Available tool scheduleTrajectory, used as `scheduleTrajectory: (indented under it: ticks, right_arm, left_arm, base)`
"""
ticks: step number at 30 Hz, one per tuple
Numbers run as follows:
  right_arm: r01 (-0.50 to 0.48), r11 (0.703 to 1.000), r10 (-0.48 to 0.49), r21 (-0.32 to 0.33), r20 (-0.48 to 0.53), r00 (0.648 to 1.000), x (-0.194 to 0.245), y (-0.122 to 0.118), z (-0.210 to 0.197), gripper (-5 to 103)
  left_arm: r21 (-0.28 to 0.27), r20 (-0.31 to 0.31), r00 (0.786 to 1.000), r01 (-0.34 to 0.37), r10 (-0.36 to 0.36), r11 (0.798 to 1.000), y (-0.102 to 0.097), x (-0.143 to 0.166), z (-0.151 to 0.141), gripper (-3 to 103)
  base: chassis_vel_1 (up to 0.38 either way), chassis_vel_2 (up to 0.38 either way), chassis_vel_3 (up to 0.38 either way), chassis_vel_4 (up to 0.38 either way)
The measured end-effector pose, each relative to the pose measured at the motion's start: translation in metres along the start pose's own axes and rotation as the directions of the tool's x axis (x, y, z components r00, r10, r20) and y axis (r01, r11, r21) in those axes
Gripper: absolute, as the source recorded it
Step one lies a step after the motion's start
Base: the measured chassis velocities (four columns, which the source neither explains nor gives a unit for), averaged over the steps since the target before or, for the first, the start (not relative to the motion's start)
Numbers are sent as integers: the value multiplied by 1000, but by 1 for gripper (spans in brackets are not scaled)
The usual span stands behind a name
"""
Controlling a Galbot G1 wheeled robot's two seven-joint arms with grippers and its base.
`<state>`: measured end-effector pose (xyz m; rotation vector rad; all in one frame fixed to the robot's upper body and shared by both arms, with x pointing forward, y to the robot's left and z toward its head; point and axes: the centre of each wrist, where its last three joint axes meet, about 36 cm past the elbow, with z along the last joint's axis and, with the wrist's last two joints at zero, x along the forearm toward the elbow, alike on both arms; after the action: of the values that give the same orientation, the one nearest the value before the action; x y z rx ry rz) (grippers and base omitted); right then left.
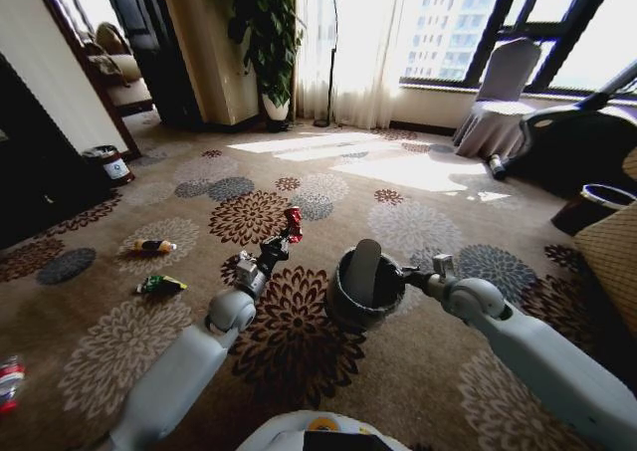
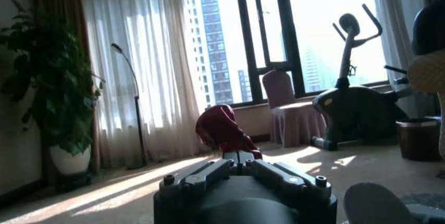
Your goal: Pick up the trash from the ground and place it into the trash bin.
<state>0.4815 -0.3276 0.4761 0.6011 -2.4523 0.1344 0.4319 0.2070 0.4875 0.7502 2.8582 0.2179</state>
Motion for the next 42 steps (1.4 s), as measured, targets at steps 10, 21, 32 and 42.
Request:
scheduleTrajectory:
  ticks: [10, 21, 32, 42]
  right_arm:
    - [34, 996, -34, 80, -7, 999, -15, 18, -17, 1]
    - [-2, 997, 2, 79, -1, 1000, -22, 3, -30, 1]
    - [19, 994, -19, 103, -1, 1000, -20, 11, -38, 1]
    - [21, 994, -24, 111, 27, 999, -13, 14, -41, 1]
  left_arm:
    - [99, 2, 994, -109, 110, 989, -51, -45, -26, 0]
    - [210, -149, 977, -117, 150, 971, -91, -12, -16, 0]
    - [215, -174, 964, -161, 200, 963, -110, -14, 1, 22]
    - [210, -153, 988, 26, 6, 977, -77, -16, -7, 54]
  base:
    - [0, 0, 0, 0]
    - [0, 0, 0, 0]
    - [0, 0, 0, 0]
    - [0, 0, 0, 0]
